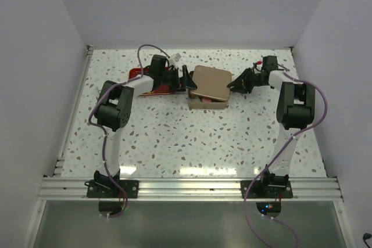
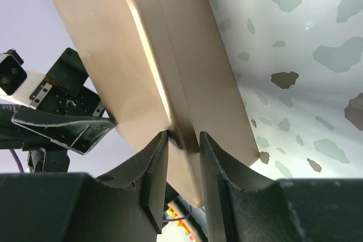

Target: Pack the cookies

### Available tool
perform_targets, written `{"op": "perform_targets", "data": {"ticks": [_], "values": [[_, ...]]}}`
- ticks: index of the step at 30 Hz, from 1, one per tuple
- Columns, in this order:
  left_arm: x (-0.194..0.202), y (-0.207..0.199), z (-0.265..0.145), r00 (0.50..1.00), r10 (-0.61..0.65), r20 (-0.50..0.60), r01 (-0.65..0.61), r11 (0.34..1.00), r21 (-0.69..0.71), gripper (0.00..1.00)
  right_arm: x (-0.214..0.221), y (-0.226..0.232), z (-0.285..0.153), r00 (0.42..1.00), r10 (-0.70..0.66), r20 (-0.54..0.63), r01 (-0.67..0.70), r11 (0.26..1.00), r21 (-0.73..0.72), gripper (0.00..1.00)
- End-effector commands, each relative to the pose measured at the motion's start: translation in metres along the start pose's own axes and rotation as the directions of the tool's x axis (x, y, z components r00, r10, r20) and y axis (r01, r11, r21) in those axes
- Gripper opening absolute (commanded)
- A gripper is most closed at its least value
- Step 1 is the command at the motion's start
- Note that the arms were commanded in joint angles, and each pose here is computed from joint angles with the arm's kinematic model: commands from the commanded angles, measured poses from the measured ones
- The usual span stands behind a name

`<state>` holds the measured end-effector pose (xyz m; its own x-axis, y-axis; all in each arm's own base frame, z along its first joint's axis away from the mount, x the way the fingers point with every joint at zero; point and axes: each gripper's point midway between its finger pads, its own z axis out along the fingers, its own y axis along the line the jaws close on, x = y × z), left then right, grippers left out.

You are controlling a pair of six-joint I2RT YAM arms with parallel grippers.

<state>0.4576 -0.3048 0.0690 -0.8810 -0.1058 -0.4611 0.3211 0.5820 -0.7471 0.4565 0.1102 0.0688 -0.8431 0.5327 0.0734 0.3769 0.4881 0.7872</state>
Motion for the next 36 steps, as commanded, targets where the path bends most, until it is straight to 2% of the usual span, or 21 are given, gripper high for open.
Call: {"op": "perform_targets", "data": {"ticks": [1, 6, 11, 28, 33, 36], "values": [[-0.013, -0.024, 0.002, 0.999, 0.041, 0.028, -0.043, 0.997, 0.07, 0.98, 0.004, -0.001, 0.005, 0.999, -0.025, -0.029, 0.026, 0.999, 0.028, 0.32], [-0.008, -0.038, -0.002, 0.998, 0.055, 0.022, -0.057, 0.995, 0.088, 0.95, 0.005, 0.005, 0.011, 0.998, -0.051, -0.045, 0.053, 0.997, 0.048, 0.38], [0.013, -0.047, -0.006, 0.998, 0.059, -0.007, -0.058, 0.994, 0.093, 0.93, 0.006, 0.007, 0.014, 0.996, -0.068, -0.056, 0.072, 0.995, 0.063, 0.44], [0.049, -0.047, -0.018, 0.997, 0.06, -0.038, -0.058, 0.997, 0.046, 0.9, 0.026, -0.011, 0.007, 0.995, -0.049, -0.088, 0.059, 0.991, 0.119, 0.43], [0.072, -0.036, -0.019, 0.998, 0.015, -0.053, -0.013, 0.999, 0.032, 0.83, 0.032, -0.016, 0.005, 0.994, -0.049, -0.093, 0.062, 0.989, 0.135, 0.43], [0.081, -0.028, -0.019, 0.998, -0.005, -0.059, 0.007, 1.0, 0.023, 0.72, 0.035, -0.02, 0.004, 0.994, -0.044, -0.097, 0.058, 0.987, 0.148, 0.43]]}}
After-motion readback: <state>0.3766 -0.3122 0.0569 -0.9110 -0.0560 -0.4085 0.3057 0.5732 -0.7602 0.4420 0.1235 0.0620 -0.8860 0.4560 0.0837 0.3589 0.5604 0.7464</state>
